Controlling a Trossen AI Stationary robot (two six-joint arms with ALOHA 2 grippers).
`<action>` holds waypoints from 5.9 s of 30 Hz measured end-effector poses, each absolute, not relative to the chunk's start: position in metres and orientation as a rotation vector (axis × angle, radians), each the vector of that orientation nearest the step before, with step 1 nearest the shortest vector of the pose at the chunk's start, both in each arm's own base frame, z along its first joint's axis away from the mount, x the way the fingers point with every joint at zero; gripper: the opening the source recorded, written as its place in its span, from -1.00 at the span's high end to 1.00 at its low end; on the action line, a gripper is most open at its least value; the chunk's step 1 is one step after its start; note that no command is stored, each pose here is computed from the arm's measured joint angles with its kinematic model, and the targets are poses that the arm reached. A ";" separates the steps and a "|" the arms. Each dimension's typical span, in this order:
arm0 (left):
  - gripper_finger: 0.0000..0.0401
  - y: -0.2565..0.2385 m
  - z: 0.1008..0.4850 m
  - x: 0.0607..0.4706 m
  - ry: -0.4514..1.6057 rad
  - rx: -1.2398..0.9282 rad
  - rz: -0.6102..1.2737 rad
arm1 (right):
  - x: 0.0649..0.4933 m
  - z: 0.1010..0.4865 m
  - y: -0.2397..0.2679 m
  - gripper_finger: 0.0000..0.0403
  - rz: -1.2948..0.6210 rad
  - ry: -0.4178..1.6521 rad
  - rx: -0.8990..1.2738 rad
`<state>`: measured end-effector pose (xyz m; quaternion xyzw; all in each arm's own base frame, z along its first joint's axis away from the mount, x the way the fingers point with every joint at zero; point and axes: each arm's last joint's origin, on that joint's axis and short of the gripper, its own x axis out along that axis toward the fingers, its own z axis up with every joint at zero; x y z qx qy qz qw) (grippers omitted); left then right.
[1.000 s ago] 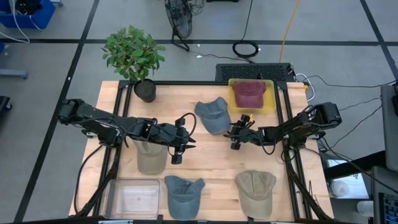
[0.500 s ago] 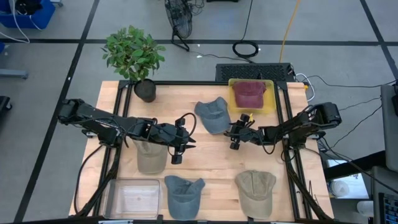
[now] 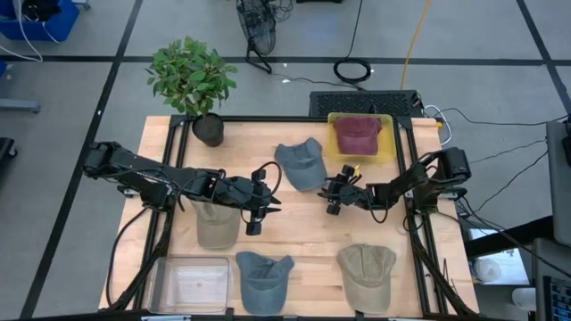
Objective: Pick & Place hat
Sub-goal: Put the gray cap into the transparent bin
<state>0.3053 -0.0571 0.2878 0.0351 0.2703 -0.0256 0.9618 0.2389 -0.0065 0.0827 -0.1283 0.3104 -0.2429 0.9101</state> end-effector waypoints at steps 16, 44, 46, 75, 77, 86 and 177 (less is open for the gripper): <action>0.56 -0.057 0.288 0.305 0.547 0.070 -0.051 | 0.242 0.086 -0.005 0.58 -0.462 0.595 -0.258; 0.56 -0.057 0.288 0.305 0.546 0.071 -0.050 | 0.250 0.087 -0.003 -0.02 -0.463 0.572 -0.254; 0.56 -0.057 0.288 0.305 0.546 0.071 -0.049 | 0.255 0.083 -0.002 -0.02 -0.457 0.583 -0.264; 0.56 -0.057 0.288 0.305 0.546 0.069 -0.050 | 0.277 0.085 -0.004 0.01 -0.663 0.551 -0.291; 0.56 -0.057 0.288 0.305 0.546 0.069 -0.050 | 0.277 0.085 -0.007 0.03 -0.674 0.550 -0.284; 0.56 -0.057 0.288 0.305 0.546 0.072 -0.050 | 0.277 0.085 -0.018 0.44 -0.712 0.556 -0.273; 0.56 -0.028 0.215 0.327 0.911 -0.130 0.186 | 0.257 0.174 0.045 0.40 -0.688 0.514 -0.345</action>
